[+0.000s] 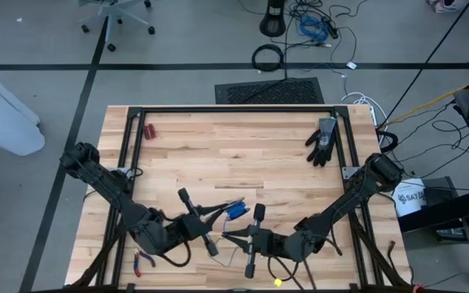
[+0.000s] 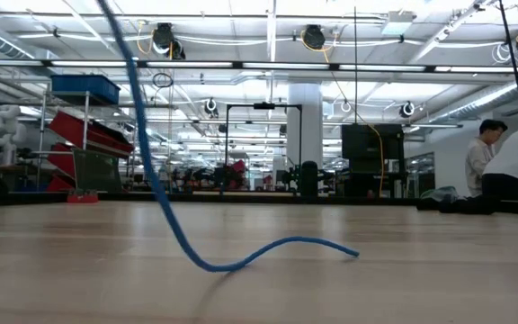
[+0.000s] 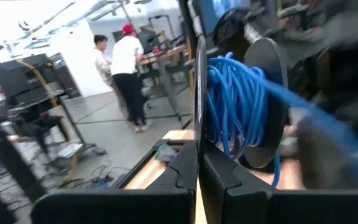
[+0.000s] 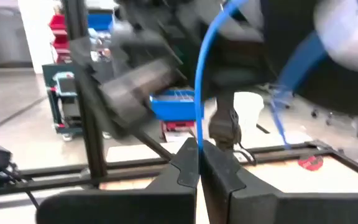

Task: Coil cords
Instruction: Coil the blue wire onto a spool

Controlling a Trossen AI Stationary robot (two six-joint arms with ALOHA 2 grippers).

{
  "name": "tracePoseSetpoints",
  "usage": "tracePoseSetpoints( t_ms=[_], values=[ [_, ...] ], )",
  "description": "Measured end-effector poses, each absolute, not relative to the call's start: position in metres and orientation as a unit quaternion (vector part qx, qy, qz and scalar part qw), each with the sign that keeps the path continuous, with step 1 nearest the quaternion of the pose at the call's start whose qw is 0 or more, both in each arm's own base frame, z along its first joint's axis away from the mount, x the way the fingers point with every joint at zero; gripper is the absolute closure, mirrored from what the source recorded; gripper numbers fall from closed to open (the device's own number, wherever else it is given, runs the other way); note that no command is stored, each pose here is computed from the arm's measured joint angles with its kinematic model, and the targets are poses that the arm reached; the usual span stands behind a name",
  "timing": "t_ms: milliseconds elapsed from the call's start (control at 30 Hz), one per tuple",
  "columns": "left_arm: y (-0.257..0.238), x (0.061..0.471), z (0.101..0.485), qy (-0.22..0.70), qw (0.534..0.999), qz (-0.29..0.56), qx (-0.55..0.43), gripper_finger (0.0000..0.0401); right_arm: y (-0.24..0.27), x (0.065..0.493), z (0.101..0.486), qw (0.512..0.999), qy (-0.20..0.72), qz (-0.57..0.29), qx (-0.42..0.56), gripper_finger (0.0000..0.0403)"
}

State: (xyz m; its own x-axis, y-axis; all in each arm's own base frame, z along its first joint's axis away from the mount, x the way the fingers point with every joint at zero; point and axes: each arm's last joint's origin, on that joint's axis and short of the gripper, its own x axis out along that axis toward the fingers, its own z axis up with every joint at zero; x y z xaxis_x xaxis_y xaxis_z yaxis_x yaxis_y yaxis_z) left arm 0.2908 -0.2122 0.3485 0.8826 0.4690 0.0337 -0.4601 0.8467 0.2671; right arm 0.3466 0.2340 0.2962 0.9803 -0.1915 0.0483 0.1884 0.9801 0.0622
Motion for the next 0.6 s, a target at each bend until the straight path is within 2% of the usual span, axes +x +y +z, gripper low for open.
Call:
tracePoseSetpoints(
  t_ms=[600],
  values=[
    [-0.234, 0.272, 0.368, -0.059, 0.977, 0.171, 0.117, 0.0395, 0.221, 0.355, 0.283, 0.992, 0.023, -0.118, 0.034, 0.0403]
  ],
)
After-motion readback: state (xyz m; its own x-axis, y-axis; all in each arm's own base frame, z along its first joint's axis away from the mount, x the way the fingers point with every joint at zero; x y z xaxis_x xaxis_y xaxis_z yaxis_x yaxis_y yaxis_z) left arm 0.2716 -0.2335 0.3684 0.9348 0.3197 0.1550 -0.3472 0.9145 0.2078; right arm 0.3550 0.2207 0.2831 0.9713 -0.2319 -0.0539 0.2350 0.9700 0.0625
